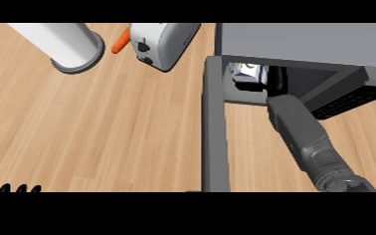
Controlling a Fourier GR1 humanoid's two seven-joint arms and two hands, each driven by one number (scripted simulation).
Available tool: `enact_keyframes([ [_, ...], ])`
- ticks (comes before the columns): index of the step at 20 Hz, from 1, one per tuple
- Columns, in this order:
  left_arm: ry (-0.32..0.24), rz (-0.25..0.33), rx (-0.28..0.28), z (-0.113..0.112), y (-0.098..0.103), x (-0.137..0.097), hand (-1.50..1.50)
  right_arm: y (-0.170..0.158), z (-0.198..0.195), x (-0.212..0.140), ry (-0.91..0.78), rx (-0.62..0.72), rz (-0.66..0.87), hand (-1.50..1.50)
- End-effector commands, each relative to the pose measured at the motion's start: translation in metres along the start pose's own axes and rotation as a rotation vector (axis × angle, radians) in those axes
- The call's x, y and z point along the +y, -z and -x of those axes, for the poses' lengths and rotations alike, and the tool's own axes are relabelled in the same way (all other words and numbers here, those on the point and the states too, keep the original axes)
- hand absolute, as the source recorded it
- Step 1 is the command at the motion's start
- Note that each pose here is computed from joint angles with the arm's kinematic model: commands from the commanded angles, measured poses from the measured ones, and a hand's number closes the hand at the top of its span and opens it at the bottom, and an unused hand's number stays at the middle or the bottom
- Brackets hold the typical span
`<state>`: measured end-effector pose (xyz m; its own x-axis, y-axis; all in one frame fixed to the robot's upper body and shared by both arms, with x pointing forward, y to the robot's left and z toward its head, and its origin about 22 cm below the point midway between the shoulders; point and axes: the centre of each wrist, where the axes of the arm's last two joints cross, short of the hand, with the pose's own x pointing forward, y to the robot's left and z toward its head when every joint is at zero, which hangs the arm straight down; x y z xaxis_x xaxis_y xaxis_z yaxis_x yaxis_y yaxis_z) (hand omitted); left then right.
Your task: Pick up the milk, place it into the microwave and close the microwave
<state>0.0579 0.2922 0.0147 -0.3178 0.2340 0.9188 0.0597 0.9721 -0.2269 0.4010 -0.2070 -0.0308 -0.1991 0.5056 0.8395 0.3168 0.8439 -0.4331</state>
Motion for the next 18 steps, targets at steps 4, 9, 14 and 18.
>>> enact_keyframes([
  [4,-0.025,0.023,0.01,0.002,0.0,-0.004,-1.5,0.021,-0.013,-0.008,-0.086,-0.073,0.067,1.5],
  [9,-0.002,0.01,-0.01,0.006,0.006,0.007,-1.5,0.029,-0.016,-0.015,0.012,-0.107,0.141,1.5],
  [14,-0.006,0.018,0.012,0.007,0.002,0.006,-1.5,0.033,-0.019,-0.016,-0.145,-0.161,0.215,1.5],
  [18,-0.02,0.031,0.008,0.01,0.005,0.004,-1.5,0.048,-0.025,-0.029,-0.205,-0.13,0.309,1.5],
])
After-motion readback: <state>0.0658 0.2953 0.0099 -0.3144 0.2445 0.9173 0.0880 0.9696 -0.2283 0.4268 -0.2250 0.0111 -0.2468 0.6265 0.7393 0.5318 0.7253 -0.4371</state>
